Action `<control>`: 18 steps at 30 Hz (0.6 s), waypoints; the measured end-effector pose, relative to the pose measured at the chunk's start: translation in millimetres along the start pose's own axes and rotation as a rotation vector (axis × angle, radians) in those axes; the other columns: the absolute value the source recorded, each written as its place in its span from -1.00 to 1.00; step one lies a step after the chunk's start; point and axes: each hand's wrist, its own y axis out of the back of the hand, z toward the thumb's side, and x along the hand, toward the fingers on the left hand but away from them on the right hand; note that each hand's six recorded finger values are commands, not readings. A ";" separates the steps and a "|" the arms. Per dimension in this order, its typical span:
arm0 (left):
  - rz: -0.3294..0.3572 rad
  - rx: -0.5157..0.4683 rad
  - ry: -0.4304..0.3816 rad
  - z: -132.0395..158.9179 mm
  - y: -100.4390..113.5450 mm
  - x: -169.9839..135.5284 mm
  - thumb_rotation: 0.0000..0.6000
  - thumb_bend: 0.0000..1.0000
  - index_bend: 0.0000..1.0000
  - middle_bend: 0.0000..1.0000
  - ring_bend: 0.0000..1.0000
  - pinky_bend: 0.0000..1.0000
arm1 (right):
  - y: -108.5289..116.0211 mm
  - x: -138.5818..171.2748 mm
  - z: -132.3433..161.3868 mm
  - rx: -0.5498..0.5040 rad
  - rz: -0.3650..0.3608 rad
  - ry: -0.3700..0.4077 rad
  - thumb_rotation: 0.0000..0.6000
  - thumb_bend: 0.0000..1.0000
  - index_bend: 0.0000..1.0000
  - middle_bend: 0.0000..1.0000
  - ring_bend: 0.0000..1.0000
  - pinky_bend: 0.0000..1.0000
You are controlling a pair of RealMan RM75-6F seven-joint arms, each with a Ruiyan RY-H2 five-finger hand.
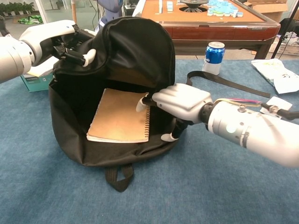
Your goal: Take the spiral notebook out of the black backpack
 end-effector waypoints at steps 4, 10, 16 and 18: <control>-0.002 -0.001 0.001 0.4 -0.3 -0.2 1.00 0.12 0.15 -0.79 -0.81 -0.87 | -5.4 -5.8 3.7 0.012 -0.004 0.000 1.00 -0.66 -0.55 -0.63 -0.75 -0.49; -0.003 -0.002 0.005 -0.7 -0.2 -0.6 1.00 0.12 0.15 -0.79 -0.81 -0.87 | -11.1 -13.3 7.1 0.025 -0.008 -0.004 1.00 -0.71 -0.55 -0.69 -0.80 -0.54; -0.002 -0.006 0.006 -1.1 1.0 -1.1 1.00 0.12 0.15 -0.79 -0.81 -0.87 | -12.1 -21.8 11.5 0.033 -0.017 -0.001 1.00 -0.73 -0.55 -0.71 -0.82 -0.56; -0.001 -0.006 0.006 -1.2 1.6 -1.3 1.00 0.12 0.15 -0.79 -0.81 -0.87 | -12.5 -24.1 12.9 0.037 -0.020 0.000 1.00 -0.73 -0.55 -0.71 -0.82 -0.56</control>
